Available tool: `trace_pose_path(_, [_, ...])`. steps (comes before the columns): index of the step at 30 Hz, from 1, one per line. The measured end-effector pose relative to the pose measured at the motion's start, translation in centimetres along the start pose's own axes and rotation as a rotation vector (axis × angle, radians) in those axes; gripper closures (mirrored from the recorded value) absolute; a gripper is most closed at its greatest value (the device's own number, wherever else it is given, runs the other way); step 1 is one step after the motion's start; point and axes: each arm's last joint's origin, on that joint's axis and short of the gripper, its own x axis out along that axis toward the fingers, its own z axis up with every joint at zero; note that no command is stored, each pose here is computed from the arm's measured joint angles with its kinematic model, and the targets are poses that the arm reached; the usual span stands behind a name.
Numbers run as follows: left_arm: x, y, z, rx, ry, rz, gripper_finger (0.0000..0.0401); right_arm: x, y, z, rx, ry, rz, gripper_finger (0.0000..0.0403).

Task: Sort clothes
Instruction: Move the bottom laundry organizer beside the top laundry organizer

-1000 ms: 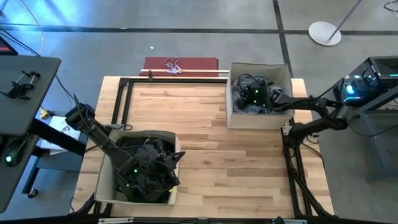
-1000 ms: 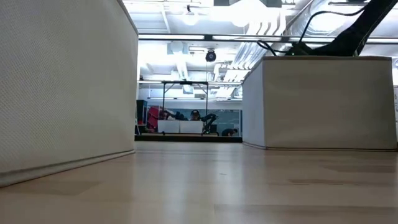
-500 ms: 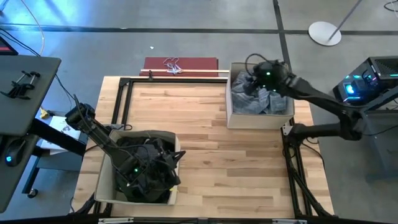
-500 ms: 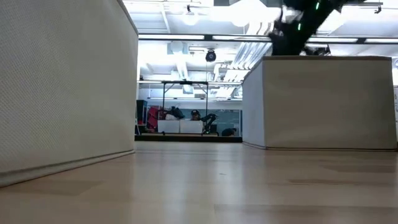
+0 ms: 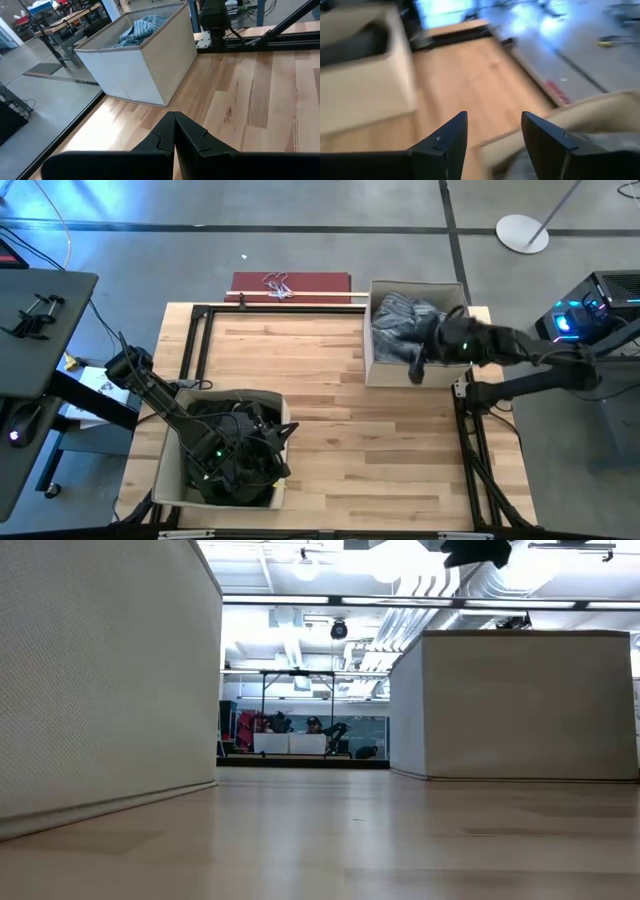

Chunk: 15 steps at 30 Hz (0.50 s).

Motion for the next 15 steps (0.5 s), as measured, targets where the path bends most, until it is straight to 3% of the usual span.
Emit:
trace_pose_path(5, [0.0,0.0,0.0,0.001,0.0,0.0,0.0401,0.9,4.2,-1.6,-0.109,0.066,0.174,0.0229])
trace_pose_path(11, [0.0,0.0,0.0,-0.002,0.01,-0.017,0.0401,2.8,8.1,-6.2,-0.194,0.166,0.334,0.0229])
trace_pose_path(15, [0.0,-0.1,0.0,-0.003,0.016,-0.028,0.0401,2.2,9.4,-7.4,-0.219,0.119,0.467,0.0238])
